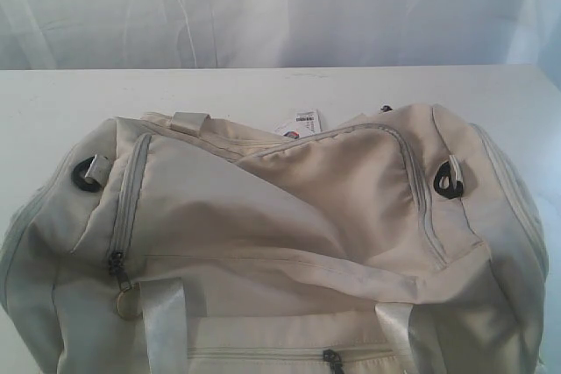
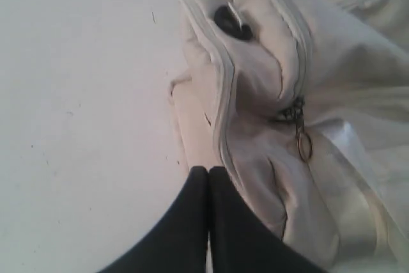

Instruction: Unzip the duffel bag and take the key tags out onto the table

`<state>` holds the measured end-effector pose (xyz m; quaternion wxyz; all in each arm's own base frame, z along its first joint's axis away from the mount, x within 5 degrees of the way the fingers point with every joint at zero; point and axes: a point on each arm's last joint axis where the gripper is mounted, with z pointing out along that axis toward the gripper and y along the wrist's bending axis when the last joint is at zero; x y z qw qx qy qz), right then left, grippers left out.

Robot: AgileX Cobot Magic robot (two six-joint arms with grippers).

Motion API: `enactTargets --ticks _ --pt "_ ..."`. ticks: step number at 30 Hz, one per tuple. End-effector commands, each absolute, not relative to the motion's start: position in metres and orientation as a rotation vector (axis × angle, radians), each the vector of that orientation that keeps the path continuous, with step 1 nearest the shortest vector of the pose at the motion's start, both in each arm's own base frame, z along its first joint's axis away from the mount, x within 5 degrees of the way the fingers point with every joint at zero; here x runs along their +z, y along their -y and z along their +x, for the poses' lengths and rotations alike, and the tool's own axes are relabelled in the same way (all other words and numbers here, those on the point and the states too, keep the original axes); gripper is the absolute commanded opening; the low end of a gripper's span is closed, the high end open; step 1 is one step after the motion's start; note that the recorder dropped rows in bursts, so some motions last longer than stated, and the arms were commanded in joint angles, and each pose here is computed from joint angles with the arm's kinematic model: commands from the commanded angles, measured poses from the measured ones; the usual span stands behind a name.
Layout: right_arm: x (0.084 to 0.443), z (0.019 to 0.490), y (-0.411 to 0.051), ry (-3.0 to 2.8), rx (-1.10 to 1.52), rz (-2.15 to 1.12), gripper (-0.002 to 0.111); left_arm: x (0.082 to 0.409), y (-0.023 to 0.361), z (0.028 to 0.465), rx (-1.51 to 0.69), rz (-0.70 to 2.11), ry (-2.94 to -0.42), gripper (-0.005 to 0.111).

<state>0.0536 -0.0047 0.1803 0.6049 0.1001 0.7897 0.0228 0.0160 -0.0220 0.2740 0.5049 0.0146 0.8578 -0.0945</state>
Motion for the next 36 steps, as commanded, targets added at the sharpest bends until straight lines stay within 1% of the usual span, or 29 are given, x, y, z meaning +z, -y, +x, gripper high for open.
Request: enactTargets --ticks 1,5,8,13,19,30,36 --pt "0.182 0.053 0.005 -1.81 0.059 0.233 0.0 0.28 0.023 0.031 -0.248 0.149 -2.238 0.0" --pt "0.182 0.053 0.005 -1.81 0.059 0.233 0.0 0.298 0.025 0.052 -0.271 0.296 -2.389 0.0" --pt "0.182 0.053 0.005 -1.81 0.059 0.233 0.0 0.318 0.027 0.071 -0.281 0.398 -2.436 0.0" --pt "0.182 0.053 0.005 -1.81 0.059 0.233 0.0 0.338 0.033 0.104 -0.307 0.478 -2.463 0.0" --pt "0.182 0.053 0.005 -1.81 0.059 0.233 0.0 0.339 0.04 0.122 -0.346 0.47 -2.391 0.0" --pt "0.182 0.053 0.005 -1.81 0.059 0.233 0.0 0.309 0.051 0.129 -0.352 0.52 -2.328 0.0" --pt "0.182 0.053 0.005 -1.81 0.059 0.233 0.0 0.308 0.057 0.125 -0.388 0.574 -2.337 0.0"
